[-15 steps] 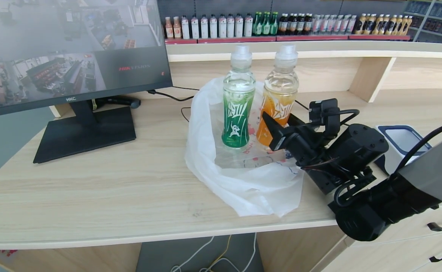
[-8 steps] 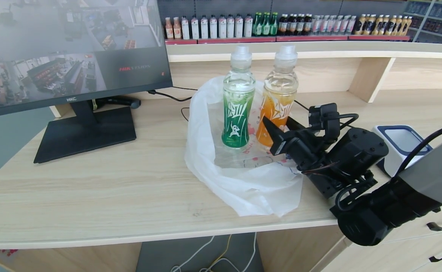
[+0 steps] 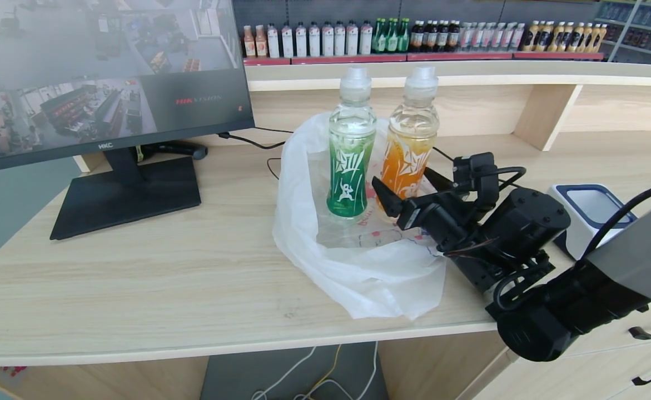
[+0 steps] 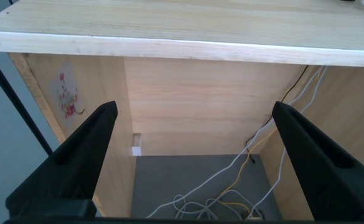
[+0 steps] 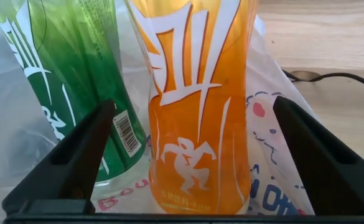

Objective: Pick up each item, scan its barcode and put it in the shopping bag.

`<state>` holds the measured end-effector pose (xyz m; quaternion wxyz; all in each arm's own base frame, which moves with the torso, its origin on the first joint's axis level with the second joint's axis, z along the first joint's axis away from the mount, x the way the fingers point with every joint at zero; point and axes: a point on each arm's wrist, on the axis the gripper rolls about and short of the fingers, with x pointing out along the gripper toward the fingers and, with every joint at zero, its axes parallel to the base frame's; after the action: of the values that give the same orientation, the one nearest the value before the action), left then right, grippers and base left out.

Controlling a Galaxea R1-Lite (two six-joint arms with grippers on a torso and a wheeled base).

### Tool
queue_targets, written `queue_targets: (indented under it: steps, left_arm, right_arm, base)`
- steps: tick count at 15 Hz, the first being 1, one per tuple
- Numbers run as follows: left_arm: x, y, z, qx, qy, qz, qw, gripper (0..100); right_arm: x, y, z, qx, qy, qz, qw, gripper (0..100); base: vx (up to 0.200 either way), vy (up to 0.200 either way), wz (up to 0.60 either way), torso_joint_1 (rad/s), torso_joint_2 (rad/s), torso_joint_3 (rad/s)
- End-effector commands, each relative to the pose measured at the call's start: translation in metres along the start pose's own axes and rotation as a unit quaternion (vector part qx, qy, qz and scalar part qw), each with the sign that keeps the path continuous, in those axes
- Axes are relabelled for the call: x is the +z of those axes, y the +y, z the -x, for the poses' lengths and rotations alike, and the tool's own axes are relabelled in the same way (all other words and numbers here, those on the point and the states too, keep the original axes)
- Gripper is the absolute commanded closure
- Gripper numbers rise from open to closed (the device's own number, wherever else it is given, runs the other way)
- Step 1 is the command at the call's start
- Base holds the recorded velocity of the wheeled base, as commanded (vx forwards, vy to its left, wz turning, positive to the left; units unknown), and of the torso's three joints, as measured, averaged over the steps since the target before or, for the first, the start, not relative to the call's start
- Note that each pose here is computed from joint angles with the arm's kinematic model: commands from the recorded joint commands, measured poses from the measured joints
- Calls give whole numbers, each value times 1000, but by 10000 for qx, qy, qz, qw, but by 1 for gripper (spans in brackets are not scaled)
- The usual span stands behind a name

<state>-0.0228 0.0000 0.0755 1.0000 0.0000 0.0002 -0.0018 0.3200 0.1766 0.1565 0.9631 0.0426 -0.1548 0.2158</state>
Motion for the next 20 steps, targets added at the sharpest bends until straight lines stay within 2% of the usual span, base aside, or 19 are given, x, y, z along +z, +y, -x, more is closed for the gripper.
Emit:
queue_targets:
  steps: [1,6,9,11,13,15,16,17,18,19,20]
  left_arm:
    - [0,0,0,3,-2,0,10000,0]
    - [0,0,0,3,-2,0,10000,0]
    - [0,0,0,3,-2,0,10000,0]
    - [0,0,0,3,-2,0,10000,0]
    - [0,0,0,10,-2,0,10000,0]
    - [0,0,0,3,-2,0,10000,0]
    - [0,0,0,3,-2,0,10000,0]
    - [0,0,0,3,-2,0,10000,0]
    - [0,0,0,10,-2,0,10000,0]
    - [0,0,0,10,-2,8,10000,0]
    - [0,0,0,3,-2,0,10000,0]
  right_arm:
    - [3,0,0,-9,-58,-3,10000,0]
    - [30,-1,14,5,-249,-26,9997,0]
    - [59,-3,44,-2,-364,-31,9993,0]
    - [85,-6,66,-19,-594,-28,9982,0]
    - [112,-11,118,-73,-754,120,9971,0]
    - [113,-22,174,-298,-571,237,9976,0]
    - [113,-23,176,-305,-564,240,9977,0]
    - [109,-25,209,-399,-448,308,9977,0]
    - [104,-26,226,-398,-316,371,9980,0]
    - [110,-25,232,-409,-475,389,9973,0]
    - [110,-25,236,-385,-376,390,9978,0]
  base:
    - [0,0,0,0,0,0]
    - [0,0,0,0,0,0]
    - [0,0,0,0,0,0]
    - [0,0,0,0,0,0]
    - [0,0,0,0,0,0]
    - [0,0,0,0,0,0]
    - [0,0,0,0,0,0]
    - [0,0,0,0,0,0]
    - [0,0,0,0,0,0]
    - [0,0,0,0,0,0]
    - [0,0,0,0,0,0]
